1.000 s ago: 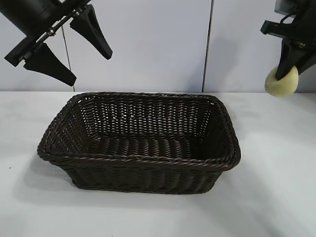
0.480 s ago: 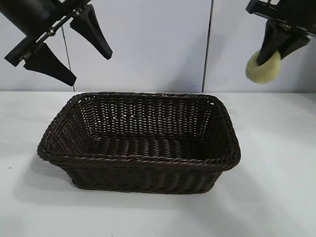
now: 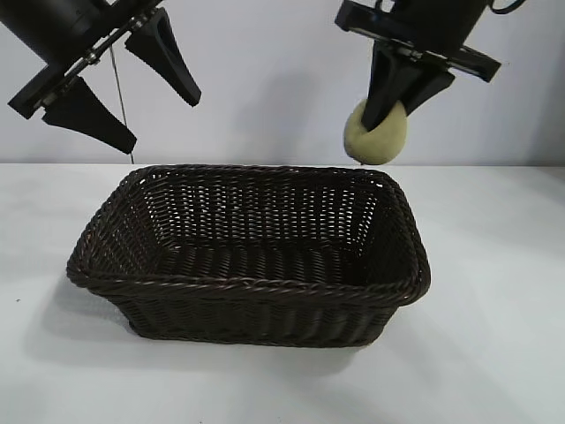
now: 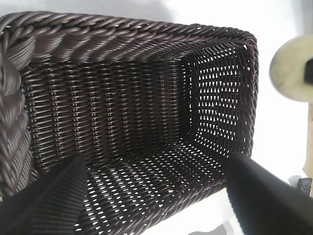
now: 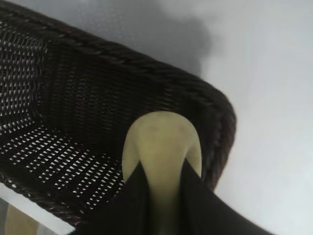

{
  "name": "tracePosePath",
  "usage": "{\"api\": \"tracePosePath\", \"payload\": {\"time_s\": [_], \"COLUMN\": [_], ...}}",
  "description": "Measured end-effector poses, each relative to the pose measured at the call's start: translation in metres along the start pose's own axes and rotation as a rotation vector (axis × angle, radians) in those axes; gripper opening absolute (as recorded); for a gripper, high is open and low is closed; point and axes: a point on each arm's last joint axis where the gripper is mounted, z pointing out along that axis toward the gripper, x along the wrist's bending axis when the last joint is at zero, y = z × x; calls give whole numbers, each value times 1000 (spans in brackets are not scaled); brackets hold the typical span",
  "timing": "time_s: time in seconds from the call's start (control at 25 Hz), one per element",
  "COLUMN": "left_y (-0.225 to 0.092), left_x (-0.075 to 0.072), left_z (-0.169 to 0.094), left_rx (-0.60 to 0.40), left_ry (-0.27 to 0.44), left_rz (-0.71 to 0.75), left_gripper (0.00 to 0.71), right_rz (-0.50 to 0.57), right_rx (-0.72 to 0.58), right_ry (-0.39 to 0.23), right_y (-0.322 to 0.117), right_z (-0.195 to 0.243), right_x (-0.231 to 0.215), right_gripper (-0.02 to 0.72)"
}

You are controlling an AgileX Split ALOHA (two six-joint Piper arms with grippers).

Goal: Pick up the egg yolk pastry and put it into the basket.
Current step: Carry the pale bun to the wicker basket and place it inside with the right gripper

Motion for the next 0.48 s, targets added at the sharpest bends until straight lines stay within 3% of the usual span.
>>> {"api": "tracePosePath", "payload": {"time_s": [0.24,0.48], "left_y": [0,0], "left_x": [0,0], "left_z": [0,0], "left_rx": [0,0], "left_ry": [0,0], "left_rz": [0,0], "left_gripper": [568,568], "right_rz": [-68,-52], "right_rx": [28,66], "right_ry": [22,43], "right_y": [-2,-1], "right_z": [10,27], "right_x": [30,30], "right_gripper": [106,106]}}
